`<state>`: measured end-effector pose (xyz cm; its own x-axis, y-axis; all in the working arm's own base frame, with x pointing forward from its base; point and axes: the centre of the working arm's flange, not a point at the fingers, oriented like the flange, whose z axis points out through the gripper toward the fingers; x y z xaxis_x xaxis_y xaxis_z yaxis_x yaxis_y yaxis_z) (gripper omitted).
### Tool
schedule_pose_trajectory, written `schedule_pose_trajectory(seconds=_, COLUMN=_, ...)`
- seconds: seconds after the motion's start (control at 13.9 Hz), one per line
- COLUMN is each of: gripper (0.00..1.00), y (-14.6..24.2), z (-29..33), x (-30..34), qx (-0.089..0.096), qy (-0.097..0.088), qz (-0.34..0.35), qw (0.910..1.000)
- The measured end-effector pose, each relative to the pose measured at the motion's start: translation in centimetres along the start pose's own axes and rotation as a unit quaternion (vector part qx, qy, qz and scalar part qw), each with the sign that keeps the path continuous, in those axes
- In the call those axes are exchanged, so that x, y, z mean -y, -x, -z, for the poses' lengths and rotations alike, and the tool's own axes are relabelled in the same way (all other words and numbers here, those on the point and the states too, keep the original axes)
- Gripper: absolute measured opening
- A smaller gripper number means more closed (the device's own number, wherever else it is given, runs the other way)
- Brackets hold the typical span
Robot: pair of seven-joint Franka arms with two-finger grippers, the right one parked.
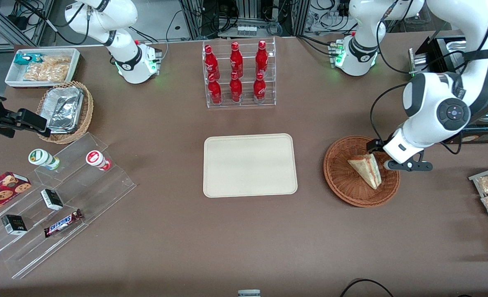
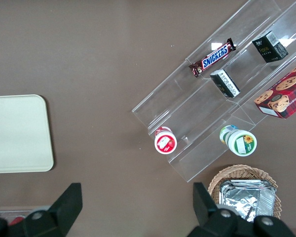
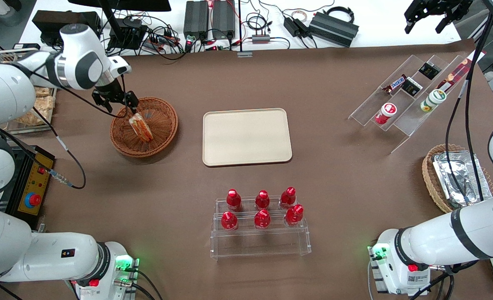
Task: Place sandwich from basket to tray
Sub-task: 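Move the left gripper down over the wrapped sandwich in the wicker basket, then close the left gripper on the wrapped sandwich and lift it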
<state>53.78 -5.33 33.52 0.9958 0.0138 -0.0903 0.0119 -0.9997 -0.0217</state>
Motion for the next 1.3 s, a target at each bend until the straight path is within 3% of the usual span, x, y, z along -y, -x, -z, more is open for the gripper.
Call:
schedule_pose_trajectory(seconds=0.22, gripper=1.00, y=0.8, z=-1.5, x=-1.2, qx=-0.008, qy=0.002, qz=0.129, qw=0.9915)
schedule_pose_trajectory(seconds=0.36, gripper=1.00, y=0.8, z=-1.6, x=-2.0, qx=-0.016, qy=0.006, qz=0.207, qw=0.9782)
schedule_pose_trajectory(seconds=0.51, gripper=1.00, y=0.8, z=-2.0, x=-2.0, qx=-0.029, qy=0.014, qz=0.281, qw=0.9590)
schedule_pose_trajectory(seconds=0.65, gripper=1.00, y=0.6, z=-3.3, x=-2.1, qx=-0.036, qy=0.020, qz=0.312, qw=0.9491)
schedule_pose_trajectory(seconds=1.01, gripper=1.00, y=-0.2, z=-7.5, x=-1.8, qx=-0.031, qy=0.025, qz=0.327, qw=0.9441)
schedule_pose_trajectory(seconds=1.08, gripper=0.94, y=-0.3, z=-8.0, x=-1.8, qx=-0.029, qy=0.025, qz=0.328, qw=0.9438)
schedule_pose_trajectory(seconds=1.15, gripper=0.94, y=-0.3, z=-8.4, x=-1.8, qx=-0.027, qy=0.024, qz=0.330, qw=0.9432)
schedule_pose_trajectory(seconds=1.3, gripper=0.76, y=-0.3, z=-8.5, x=-1.8, qx=-0.026, qy=0.024, qz=0.332, qw=0.9427)
